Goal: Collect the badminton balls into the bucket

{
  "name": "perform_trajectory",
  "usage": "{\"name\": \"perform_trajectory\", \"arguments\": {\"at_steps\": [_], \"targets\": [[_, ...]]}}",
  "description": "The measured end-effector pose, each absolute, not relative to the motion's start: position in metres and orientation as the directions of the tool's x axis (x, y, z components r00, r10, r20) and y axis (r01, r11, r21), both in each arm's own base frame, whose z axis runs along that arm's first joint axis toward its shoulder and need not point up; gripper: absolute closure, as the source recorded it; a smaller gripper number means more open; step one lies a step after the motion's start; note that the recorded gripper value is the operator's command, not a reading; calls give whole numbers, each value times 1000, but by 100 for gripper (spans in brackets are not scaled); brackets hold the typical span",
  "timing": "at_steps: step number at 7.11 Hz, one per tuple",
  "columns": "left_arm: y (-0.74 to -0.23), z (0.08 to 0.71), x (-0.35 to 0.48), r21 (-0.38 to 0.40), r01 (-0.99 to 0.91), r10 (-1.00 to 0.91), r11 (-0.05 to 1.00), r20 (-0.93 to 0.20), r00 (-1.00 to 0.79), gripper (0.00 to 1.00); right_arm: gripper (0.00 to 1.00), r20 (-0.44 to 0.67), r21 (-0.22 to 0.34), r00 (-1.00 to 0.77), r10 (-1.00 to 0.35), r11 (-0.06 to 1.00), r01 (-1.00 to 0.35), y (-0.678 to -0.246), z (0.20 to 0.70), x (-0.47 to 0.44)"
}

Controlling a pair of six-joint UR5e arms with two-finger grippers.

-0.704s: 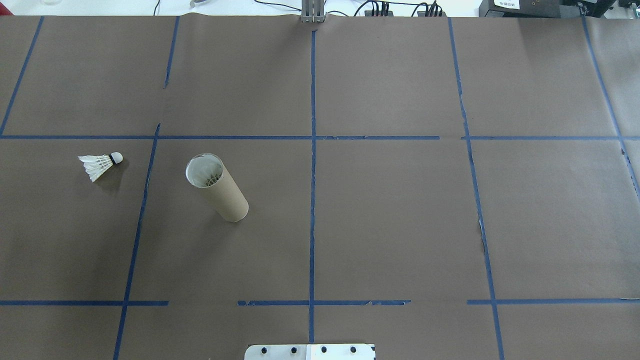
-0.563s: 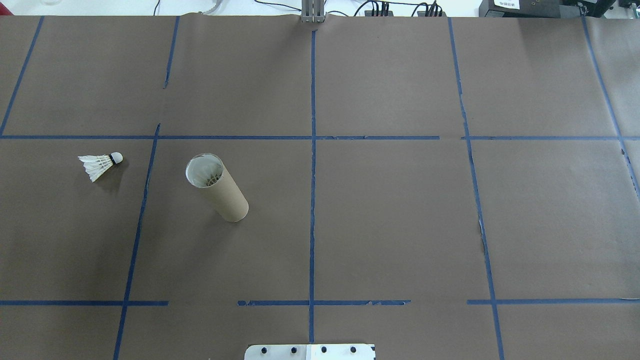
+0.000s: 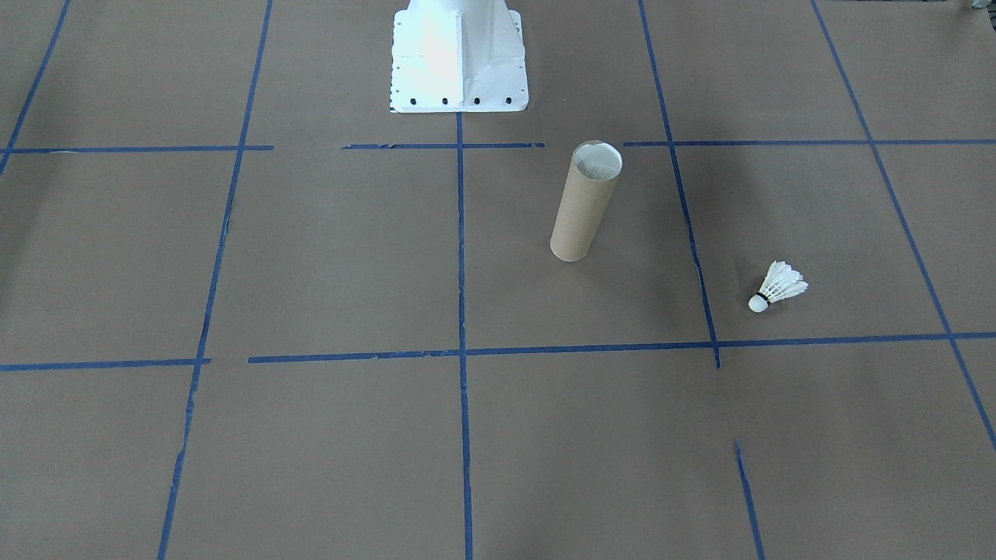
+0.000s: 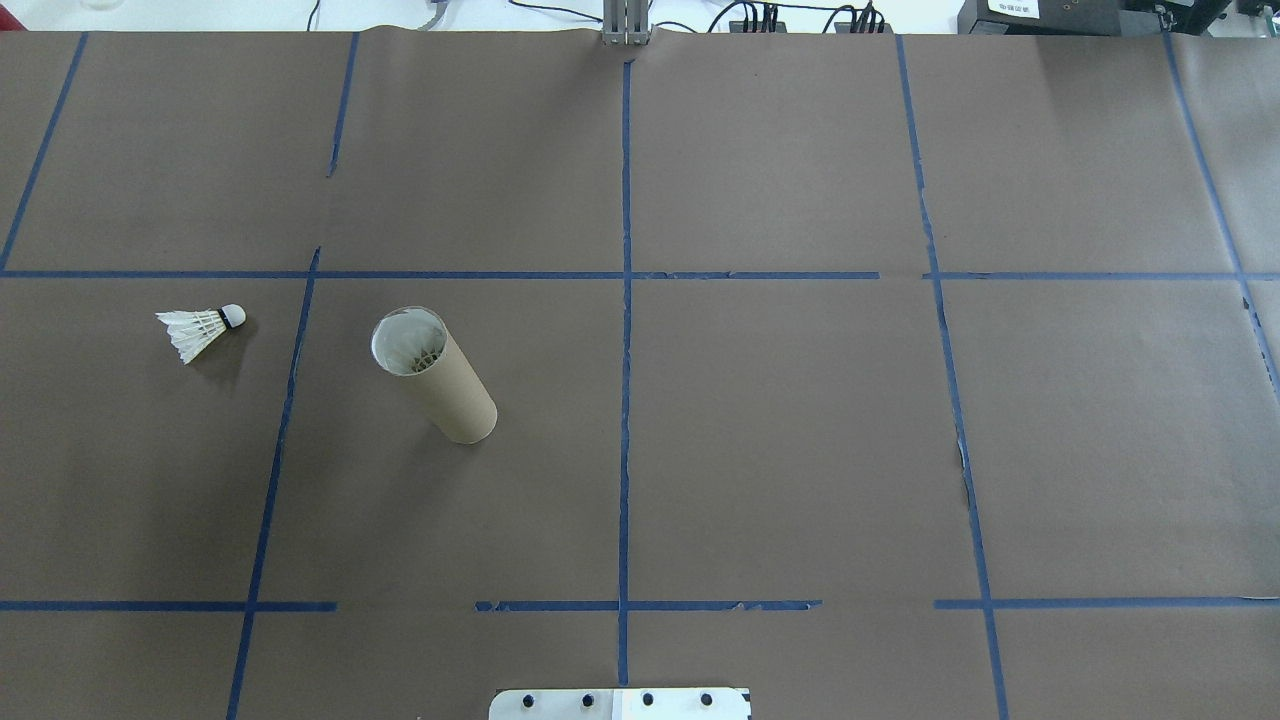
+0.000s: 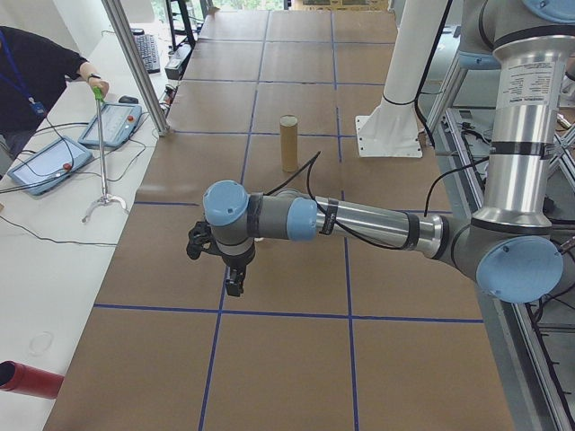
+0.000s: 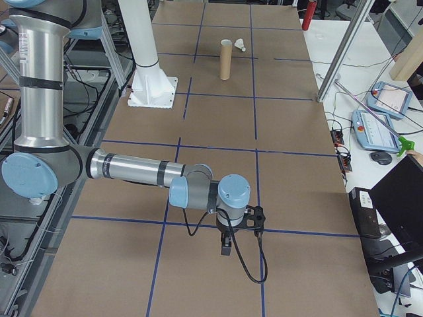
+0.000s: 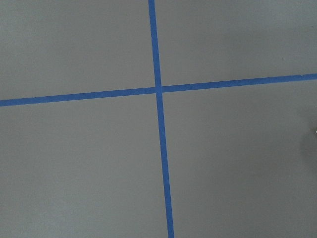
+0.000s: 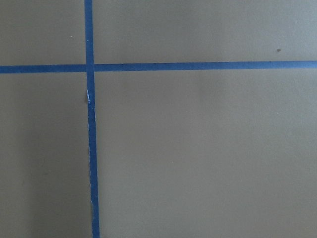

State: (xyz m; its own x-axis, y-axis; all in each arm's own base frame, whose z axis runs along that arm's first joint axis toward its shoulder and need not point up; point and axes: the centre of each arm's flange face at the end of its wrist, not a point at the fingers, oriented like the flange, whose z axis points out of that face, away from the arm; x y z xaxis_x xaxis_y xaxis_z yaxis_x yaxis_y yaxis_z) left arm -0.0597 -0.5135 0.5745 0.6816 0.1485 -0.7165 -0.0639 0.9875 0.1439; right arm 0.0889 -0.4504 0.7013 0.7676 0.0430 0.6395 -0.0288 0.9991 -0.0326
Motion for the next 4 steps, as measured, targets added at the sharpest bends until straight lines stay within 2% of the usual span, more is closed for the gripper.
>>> {"name": "perform_trajectory", "arguments": {"at_steps": [2,4], "targets": [[-547,543,-63,214,-50,184,976,-671,718,0,0,639,-33,768,43,999,-29,-450,701,89],[-559,539,-62,208,123,61,970,-702,710,0,0,639,-33,768,43,999,-29,-450,702,89]]}}
